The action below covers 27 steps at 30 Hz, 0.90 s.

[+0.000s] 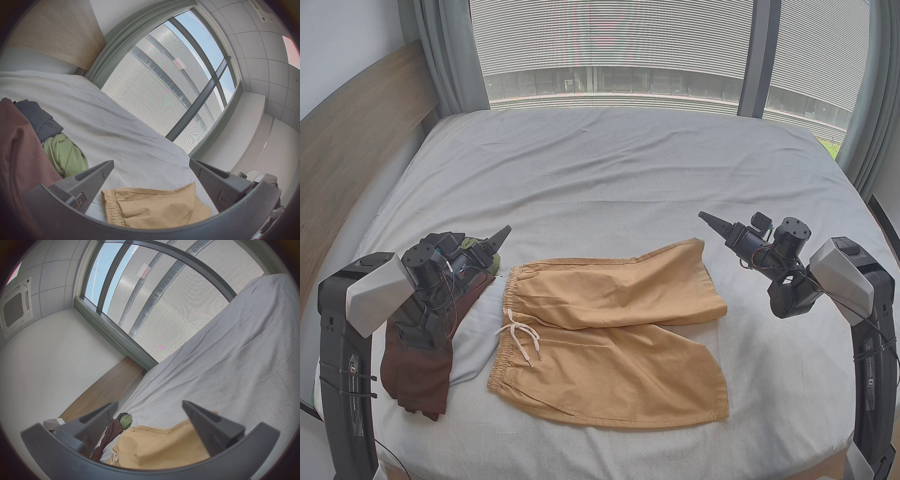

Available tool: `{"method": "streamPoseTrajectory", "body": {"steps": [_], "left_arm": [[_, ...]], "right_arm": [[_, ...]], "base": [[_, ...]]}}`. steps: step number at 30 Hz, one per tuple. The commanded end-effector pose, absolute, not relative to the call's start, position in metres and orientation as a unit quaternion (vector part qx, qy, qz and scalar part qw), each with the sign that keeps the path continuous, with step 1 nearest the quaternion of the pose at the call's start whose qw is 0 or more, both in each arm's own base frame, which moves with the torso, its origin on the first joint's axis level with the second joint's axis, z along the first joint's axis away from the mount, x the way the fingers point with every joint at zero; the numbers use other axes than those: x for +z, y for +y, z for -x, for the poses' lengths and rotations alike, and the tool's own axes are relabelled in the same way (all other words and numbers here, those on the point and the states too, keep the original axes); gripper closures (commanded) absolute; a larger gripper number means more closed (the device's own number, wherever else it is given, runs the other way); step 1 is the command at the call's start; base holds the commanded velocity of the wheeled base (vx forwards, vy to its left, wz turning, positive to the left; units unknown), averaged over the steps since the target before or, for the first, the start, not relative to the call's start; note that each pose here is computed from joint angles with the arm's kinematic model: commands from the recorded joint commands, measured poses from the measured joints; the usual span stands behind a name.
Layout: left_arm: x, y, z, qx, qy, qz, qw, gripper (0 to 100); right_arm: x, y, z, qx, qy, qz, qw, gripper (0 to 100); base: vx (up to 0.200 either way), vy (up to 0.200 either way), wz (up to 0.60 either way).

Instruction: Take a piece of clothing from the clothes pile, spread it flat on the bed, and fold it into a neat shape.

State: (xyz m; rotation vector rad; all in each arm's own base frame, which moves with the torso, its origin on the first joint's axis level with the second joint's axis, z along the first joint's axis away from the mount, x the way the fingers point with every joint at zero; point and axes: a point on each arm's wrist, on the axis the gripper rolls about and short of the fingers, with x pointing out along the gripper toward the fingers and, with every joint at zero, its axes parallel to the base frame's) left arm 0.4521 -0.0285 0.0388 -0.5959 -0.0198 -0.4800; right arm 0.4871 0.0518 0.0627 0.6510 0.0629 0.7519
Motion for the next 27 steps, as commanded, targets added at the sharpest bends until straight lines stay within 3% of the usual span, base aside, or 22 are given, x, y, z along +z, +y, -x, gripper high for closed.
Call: {"method": "streamPoseTrajectory", "body": {"steps": [1,15,27], "left_arm": [[0.037,-0.032,-0.452,-0.235,-0.006,0.292,0.927,0],[0.052,-0.028,-0.4,-0.219,0.04,0.29,0.931,0],[0.034,-0.026,-0.343,-0.235,0.13,0.235,0.934,0]], "right_arm": [[0.061,0.048,-0.487,0.355,0.033,-0.313,0.88,0],[0.055,0.042,-0.41,0.326,0.111,-0.256,0.903,0],[0.02,0.035,-0.356,0.3,0.202,-0.242,0.901,0]], "base": [[0.0,0.0,0.0],[0.0,0.0,0.0],[0.0,0.0,0.0]]}}
